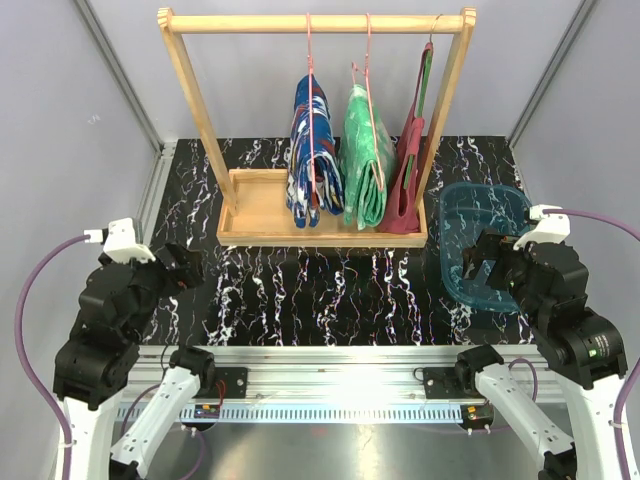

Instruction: Remove the trousers from the hanger

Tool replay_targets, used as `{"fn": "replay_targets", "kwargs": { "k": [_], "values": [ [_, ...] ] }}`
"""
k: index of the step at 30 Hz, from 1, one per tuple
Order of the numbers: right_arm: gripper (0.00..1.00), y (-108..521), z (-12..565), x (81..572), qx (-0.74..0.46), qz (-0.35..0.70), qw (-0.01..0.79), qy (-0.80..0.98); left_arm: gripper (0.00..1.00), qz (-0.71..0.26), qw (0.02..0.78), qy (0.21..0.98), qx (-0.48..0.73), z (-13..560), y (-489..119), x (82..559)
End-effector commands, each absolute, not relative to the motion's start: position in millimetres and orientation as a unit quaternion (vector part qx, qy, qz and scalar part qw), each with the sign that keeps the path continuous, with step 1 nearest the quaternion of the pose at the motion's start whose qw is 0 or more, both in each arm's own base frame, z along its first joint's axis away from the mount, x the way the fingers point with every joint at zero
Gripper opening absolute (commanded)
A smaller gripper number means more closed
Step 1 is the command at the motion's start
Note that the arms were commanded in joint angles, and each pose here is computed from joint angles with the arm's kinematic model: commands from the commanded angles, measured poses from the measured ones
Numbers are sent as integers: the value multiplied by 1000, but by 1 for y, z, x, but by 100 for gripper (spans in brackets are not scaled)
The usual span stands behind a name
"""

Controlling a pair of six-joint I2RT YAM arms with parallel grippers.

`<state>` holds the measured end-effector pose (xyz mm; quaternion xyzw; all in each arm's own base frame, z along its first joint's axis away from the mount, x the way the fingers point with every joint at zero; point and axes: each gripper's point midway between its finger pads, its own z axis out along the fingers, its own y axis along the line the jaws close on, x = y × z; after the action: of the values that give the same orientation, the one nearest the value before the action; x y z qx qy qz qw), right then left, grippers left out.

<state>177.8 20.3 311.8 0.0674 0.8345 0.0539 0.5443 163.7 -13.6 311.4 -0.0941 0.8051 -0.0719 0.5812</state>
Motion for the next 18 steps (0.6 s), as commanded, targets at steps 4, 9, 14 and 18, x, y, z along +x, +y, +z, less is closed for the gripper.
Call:
{"fn": "replay_targets", "kwargs": {
  "k": [4,9,14,18],
  "values": [
    [99,23,322,184,69,63,562,822,99,-188,609,770,-40,366,-61,180],
    [99,37,319,188,54,93,555,825,99,-276,620,734,8,424,-99,195],
    [100,52,321,193,46,130,556,819,99,-295,603,740,30,456,-129,242],
    [100,58,318,197,58,144,547,823,99,-236,605,760,37,461,-146,300]
  ]
}}
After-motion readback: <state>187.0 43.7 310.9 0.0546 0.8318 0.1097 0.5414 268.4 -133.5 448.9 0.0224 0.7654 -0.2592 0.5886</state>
